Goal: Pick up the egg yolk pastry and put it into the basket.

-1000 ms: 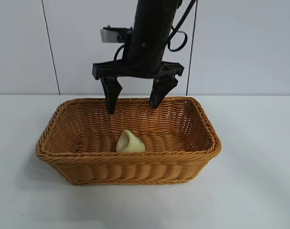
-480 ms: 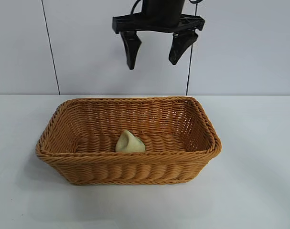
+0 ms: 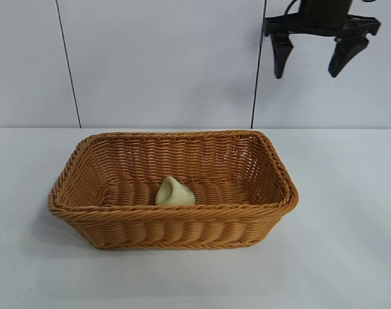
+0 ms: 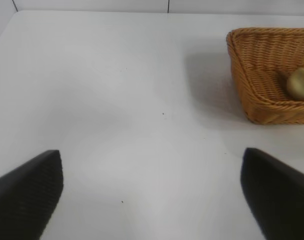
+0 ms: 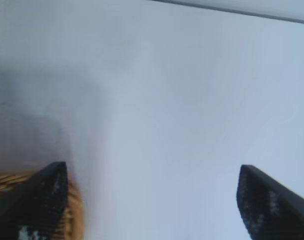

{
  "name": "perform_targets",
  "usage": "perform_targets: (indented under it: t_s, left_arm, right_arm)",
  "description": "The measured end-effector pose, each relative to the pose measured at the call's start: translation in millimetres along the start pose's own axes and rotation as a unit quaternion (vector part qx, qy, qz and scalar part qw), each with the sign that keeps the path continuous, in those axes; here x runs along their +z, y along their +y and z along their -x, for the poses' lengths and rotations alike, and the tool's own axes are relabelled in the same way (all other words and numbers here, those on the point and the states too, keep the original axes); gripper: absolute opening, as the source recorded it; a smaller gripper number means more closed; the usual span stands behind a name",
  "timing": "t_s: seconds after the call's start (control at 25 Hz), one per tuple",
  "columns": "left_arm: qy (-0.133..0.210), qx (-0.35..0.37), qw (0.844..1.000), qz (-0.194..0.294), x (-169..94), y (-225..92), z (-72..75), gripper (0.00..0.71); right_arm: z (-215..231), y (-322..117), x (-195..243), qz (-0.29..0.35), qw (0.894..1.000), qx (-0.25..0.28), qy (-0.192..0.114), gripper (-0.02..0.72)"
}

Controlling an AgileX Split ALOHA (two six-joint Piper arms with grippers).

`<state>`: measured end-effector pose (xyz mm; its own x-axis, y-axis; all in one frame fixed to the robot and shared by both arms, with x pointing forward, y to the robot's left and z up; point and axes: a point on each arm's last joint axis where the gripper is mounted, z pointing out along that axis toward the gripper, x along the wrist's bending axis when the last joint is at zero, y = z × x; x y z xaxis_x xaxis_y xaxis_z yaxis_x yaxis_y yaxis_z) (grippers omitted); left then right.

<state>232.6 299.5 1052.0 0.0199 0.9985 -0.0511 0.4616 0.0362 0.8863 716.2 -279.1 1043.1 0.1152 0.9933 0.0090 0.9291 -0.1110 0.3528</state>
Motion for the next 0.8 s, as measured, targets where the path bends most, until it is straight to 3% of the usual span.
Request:
perform_targets:
  t_s: [0.4,0.8]
  left_arm:
    - [0.0,0.0,1.0,0.0,0.0,0.0,0.0,0.692]
    - [0.0,0.0,1.0,0.001,0.0,0.1,0.0,0.692]
  right_arm:
    - [2.0,-11.2,-6.7,-0.013,1.0,-0.006,-0.004,0.656]
    - [19.9,-108.4,-50.4,-0.095,0.994,-0.042,-0.014,0.645]
